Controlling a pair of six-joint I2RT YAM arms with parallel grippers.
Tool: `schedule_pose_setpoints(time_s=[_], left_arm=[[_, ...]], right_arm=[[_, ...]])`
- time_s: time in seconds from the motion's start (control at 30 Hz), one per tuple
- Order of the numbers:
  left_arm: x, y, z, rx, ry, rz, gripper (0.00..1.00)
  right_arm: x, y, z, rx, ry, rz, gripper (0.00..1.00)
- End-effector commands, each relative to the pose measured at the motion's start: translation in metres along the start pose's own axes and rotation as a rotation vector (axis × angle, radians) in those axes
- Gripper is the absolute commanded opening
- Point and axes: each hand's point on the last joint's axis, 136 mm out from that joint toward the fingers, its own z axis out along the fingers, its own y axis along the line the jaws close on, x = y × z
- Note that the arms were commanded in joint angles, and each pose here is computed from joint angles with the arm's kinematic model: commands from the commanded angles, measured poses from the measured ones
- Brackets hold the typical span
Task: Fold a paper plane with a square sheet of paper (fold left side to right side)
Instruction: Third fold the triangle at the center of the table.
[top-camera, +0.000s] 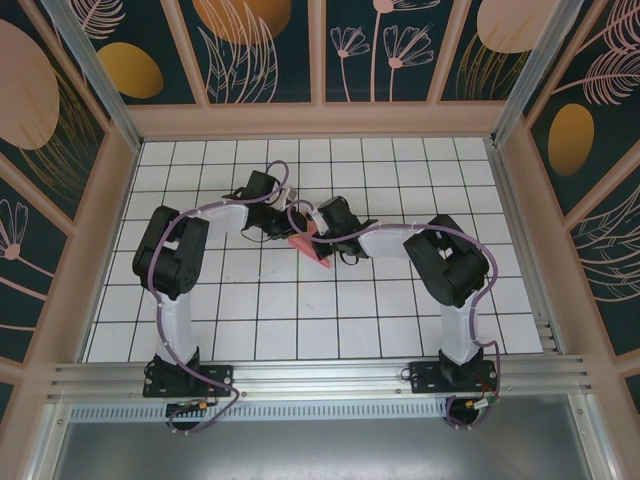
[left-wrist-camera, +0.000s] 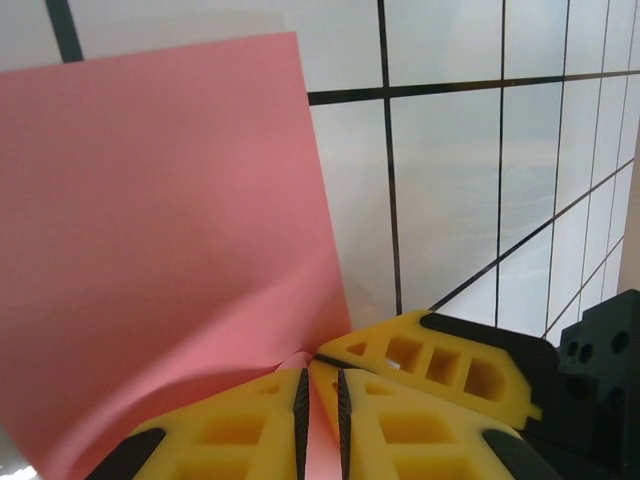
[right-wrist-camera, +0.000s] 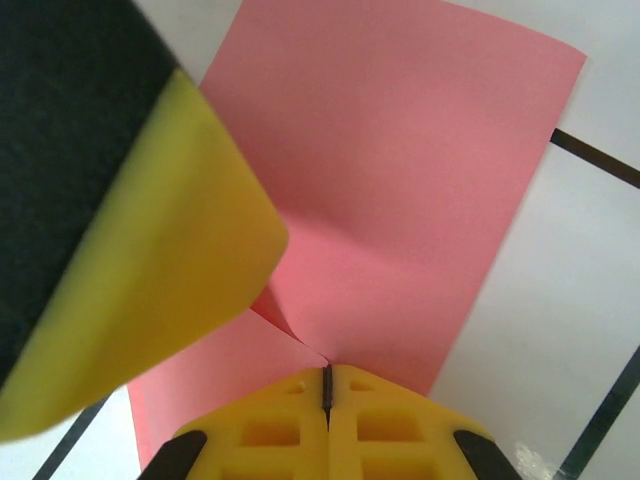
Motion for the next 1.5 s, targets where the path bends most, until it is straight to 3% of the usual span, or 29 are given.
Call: schedule_pose_setpoints(time_s=[0.0,0.97,1.3,1.47], left_arm=[[0.002,-0.009,-0.001,0.025,-0.007,0.006,0.19],[0.045,0.050,0.020,-0.120,0.069,-0.050,0.19],[0.058,0.069,0.025,-0.167,0.087,-0.070,0.19],[0.054,0.066,0.024,-0.163,0.078,-0.069,0.18]], right_arm=[[0.032,-0.001,0.013,0.002,0.111,0.023,0.00],[0.024,0.002,0.011,-0.010,0.094,0.030,0.00],[-0.036,-0.004,-0.039,-0.007,-0.043,0.104,0.35],[-0.042,0.008,-0.068,-0.066,-0.056,0.109,0.47]])
